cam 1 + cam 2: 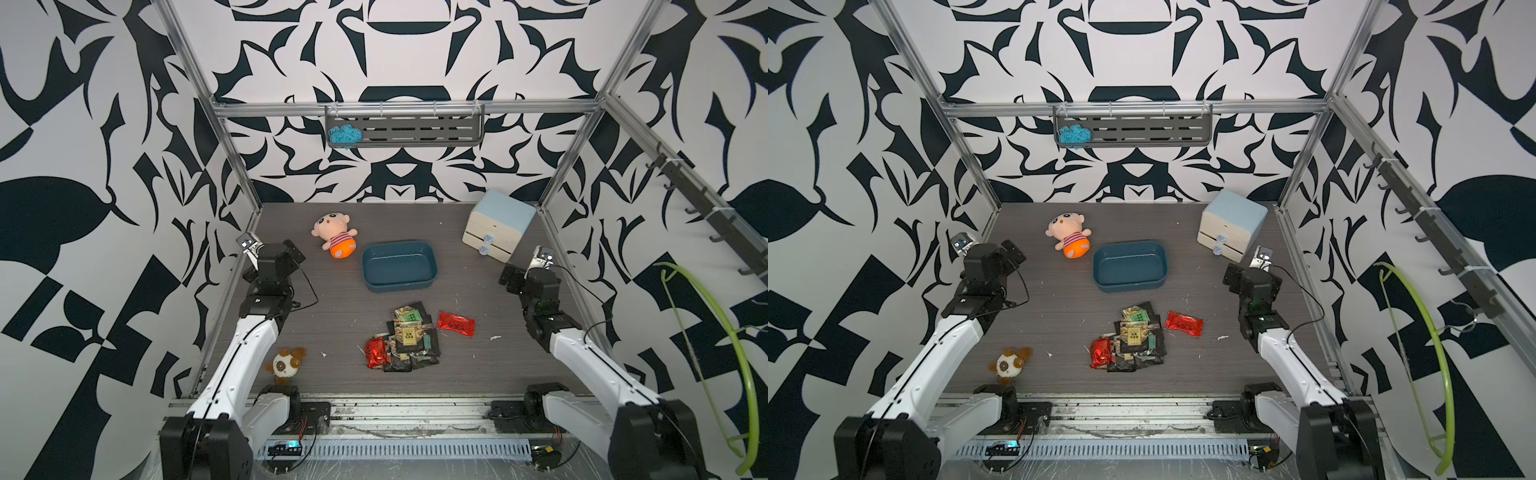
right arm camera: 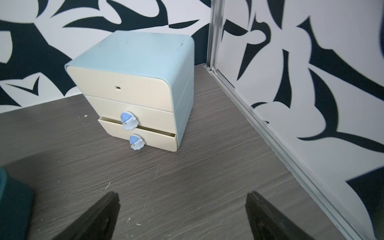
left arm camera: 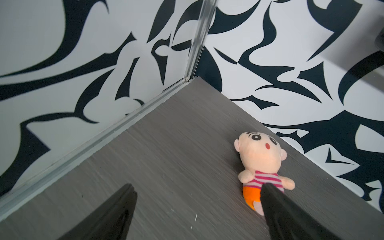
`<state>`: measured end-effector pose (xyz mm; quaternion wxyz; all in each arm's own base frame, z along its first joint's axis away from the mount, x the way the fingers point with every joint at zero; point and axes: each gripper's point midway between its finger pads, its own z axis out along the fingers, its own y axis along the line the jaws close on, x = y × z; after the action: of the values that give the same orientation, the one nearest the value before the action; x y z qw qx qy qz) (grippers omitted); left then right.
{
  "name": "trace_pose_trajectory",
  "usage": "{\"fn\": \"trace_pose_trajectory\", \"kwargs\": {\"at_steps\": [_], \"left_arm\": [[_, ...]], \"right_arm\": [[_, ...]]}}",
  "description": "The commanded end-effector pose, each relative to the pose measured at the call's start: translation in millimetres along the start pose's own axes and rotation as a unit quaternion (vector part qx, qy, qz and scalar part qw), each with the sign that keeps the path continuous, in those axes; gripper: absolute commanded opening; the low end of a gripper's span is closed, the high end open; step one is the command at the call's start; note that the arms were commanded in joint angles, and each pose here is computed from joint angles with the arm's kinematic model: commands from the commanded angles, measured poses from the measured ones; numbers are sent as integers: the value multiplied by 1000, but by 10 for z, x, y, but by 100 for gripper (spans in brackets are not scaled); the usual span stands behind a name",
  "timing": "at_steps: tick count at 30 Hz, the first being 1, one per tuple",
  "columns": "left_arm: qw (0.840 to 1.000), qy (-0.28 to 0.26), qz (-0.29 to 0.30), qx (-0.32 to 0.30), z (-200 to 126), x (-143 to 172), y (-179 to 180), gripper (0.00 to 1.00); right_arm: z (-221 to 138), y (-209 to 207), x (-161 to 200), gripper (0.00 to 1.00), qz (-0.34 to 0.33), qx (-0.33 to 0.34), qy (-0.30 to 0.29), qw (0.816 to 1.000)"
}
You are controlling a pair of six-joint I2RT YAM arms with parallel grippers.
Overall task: Put the tea bags into the storage box
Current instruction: Pick up the tea bag from the center of the board.
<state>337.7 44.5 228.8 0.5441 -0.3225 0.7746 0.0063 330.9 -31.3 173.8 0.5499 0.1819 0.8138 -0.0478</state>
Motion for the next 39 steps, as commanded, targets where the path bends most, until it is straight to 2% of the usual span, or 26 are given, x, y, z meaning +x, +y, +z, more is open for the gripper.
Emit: {"fn": "trace_pose_trajectory", "kwargs": {"at_steps": [1,3,6,8,10,12,16,19,23,27,32,37,39], "left_arm": [[994,82,-40,-53,-120,467,345,100],[993,87,-76,-23,-195,471,311,100],[989,110,-84,52,-342,500,119,100],[981,140,-72,116,-456,582,-76,100],[965,175,-63,183,-571,702,-275,99],[951,210,-62,218,-643,831,-380,99],[915,276,-22,292,-852,1134,-643,99],[890,316,18,328,-1055,1354,-790,99],[876,343,25,338,-1177,1579,-838,98],[864,371,23,339,-1224,1770,-876,97],[853,397,33,337,-1336,2014,-961,93],[848,417,45,324,-1491,2260,-1049,86],[849,419,51,319,-1554,2334,-1071,78]], "right_arm": [[-195,-145,133,99,40,26,56,997],[-305,-162,145,98,68,24,67,995],[-482,-69,130,97,80,-12,90,993],[-600,-3,68,97,85,-33,104,990],[-728,80,40,97,96,-56,131,985],[-825,191,49,98,94,-84,162,979],[-954,439,269,98,106,-135,263,949],[-999,617,441,98,118,-162,316,927],[-1082,850,584,95,117,-182,342,914],[-1230,1109,713,92,77,-199,356,910],[-1392,1331,932,86,50,-219,389,893],[-1572,1455,1148,80,59,-247,408,877],[-1608,1452,1219,77,66,-251,411,874]]}}
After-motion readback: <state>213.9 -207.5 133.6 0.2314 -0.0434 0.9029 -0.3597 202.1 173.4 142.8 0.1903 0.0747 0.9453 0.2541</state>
